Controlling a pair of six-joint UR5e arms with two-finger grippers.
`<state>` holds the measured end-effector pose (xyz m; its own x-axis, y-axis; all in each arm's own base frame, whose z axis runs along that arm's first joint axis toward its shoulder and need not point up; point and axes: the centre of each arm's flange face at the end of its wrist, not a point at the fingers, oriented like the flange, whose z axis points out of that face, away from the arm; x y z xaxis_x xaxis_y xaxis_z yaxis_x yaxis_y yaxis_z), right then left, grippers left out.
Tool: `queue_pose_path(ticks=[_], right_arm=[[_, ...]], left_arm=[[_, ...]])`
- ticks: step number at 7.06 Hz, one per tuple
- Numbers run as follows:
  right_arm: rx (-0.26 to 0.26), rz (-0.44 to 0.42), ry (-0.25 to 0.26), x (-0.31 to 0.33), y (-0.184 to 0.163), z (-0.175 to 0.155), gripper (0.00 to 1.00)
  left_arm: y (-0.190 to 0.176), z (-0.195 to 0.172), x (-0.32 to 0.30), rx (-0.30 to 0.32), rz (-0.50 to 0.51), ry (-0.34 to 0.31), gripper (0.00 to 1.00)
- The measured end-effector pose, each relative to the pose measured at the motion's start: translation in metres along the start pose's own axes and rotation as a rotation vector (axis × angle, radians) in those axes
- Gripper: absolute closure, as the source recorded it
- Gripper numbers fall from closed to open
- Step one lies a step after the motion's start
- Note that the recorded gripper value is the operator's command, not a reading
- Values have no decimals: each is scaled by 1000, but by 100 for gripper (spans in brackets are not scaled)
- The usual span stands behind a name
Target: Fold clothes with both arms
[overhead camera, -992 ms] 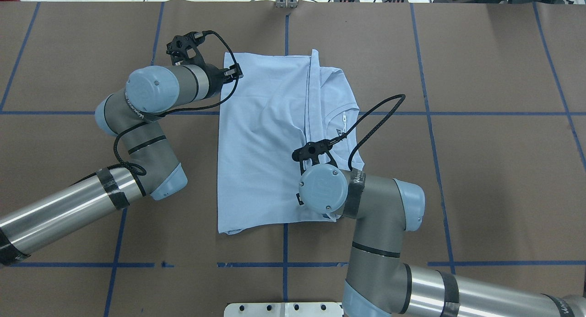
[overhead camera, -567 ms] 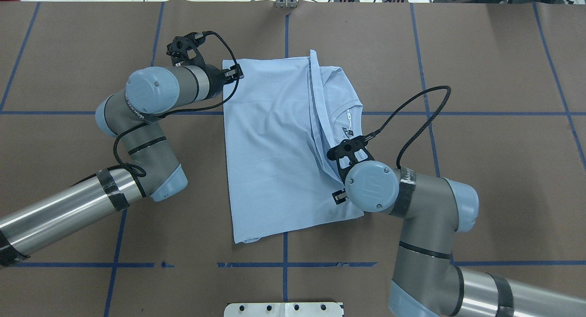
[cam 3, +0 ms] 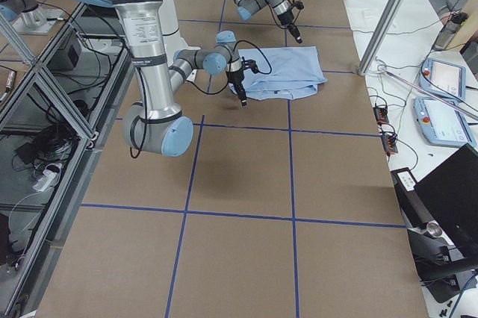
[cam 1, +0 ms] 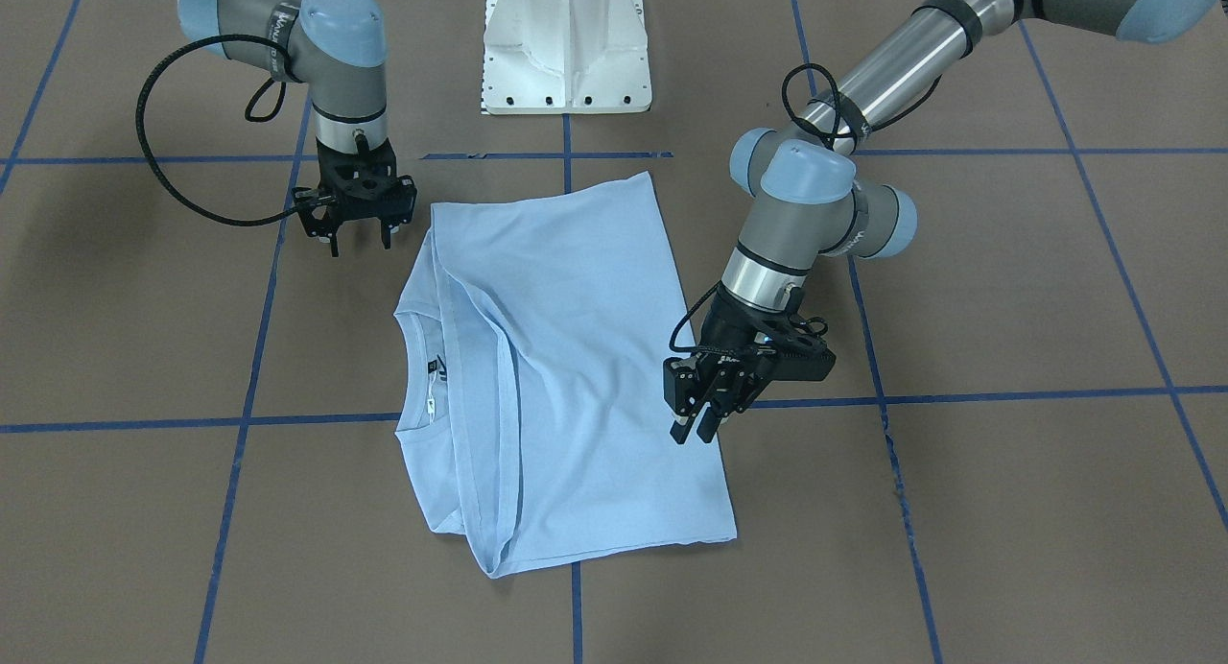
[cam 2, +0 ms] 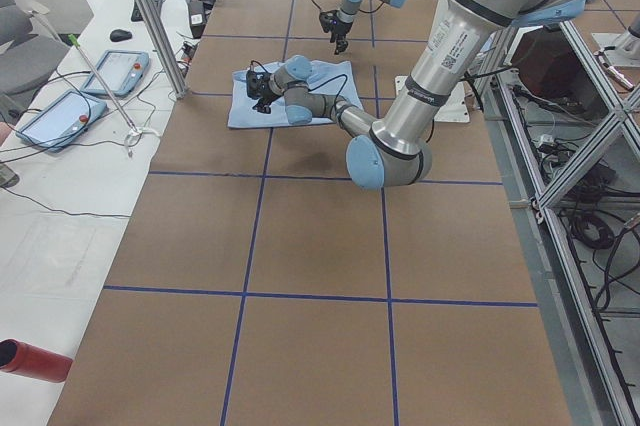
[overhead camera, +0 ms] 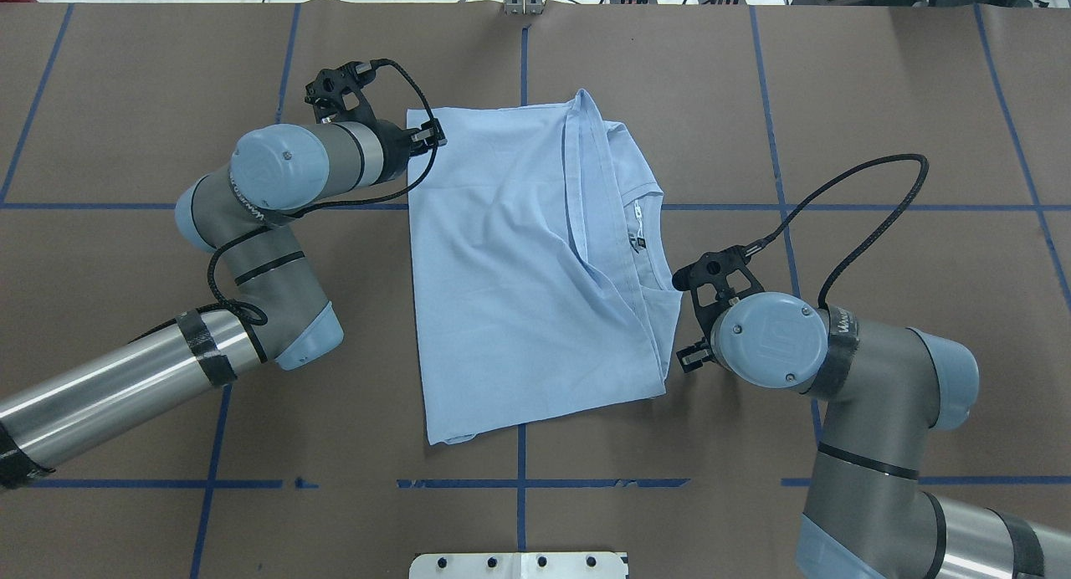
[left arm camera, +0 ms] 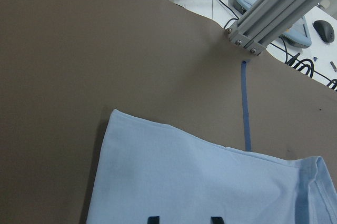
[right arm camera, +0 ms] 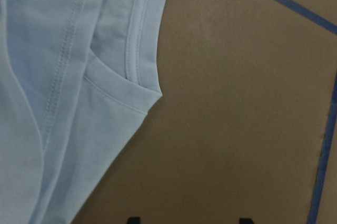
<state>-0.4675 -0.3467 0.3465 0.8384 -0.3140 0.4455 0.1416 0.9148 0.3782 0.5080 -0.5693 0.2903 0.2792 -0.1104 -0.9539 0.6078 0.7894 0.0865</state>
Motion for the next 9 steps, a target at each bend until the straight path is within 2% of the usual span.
queue_pose_path(ticks=[1, 3, 6, 9], right_arm=[[22, 25, -27, -15, -18, -11, 29], [60, 96, -58, -61, -75, -21, 52], [104, 152, -75, -64, -126, -2, 70], [103, 170, -126, -68, -136, 12, 69]], left_arm=[[1, -4, 2, 0, 0, 8, 57], [4, -12, -1, -4, 1, 18, 57], [8, -14, -5, -10, 2, 17, 57], [10, -14, -5, -11, 3, 17, 57]])
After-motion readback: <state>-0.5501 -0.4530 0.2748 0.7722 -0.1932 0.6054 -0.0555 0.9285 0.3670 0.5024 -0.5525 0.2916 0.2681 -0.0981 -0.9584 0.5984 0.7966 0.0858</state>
